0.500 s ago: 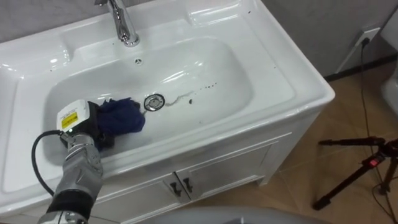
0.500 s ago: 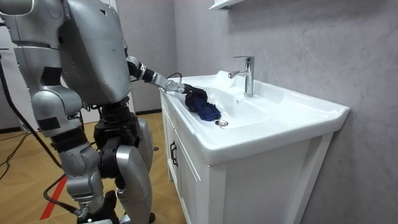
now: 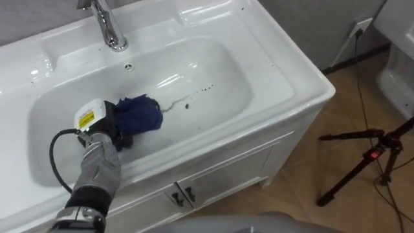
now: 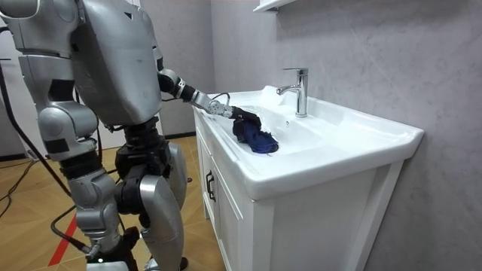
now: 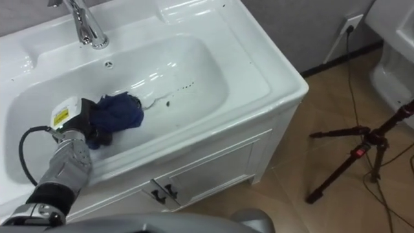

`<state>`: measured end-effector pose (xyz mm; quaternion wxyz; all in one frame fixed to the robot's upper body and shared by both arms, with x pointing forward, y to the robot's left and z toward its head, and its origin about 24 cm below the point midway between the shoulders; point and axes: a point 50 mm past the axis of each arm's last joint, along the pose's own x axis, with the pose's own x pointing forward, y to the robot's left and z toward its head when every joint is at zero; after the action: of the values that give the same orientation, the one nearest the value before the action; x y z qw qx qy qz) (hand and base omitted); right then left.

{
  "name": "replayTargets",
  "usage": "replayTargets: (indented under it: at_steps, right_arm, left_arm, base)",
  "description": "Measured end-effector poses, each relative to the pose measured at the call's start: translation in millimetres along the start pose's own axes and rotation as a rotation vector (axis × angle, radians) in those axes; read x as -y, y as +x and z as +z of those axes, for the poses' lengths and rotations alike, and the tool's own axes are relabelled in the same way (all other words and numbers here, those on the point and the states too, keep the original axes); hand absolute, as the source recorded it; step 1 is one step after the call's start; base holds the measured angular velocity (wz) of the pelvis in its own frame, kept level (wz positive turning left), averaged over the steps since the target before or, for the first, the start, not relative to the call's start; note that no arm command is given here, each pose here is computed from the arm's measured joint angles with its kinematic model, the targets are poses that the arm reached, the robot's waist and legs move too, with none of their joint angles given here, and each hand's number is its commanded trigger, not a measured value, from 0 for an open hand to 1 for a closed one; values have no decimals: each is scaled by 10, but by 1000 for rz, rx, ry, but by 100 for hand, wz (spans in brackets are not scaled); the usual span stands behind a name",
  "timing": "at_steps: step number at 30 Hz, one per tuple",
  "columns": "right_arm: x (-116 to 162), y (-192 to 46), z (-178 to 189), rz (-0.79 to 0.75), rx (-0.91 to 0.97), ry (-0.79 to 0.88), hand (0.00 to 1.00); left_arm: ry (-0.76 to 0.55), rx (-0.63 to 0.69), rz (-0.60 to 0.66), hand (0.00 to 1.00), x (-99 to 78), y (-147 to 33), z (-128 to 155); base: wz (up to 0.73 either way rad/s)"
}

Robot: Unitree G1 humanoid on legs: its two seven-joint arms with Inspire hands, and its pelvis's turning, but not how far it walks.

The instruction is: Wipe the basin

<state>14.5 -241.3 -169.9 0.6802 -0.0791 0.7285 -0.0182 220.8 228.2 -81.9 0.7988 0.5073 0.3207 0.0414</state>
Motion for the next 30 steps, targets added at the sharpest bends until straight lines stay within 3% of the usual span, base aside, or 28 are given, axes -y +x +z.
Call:
replayTargets:
  at_steps: [12, 23, 30]
  right_arm:
    - [-34, 0, -50, 60, -37, -2, 0]
    - [-34, -4, -43, 93, -40, -25, 0]
    - [-36, -3, -137, 104, -88, -10, 0]
  left_arm:
    - [-54, 30, -51, 100, 4, 36, 195]
    - [10, 118, -43, 100, -50, 26, 523]
    - [25, 67, -53, 100, -97, 47, 543]
  base:
    - [-13]
    - [-9]
    - [-9]
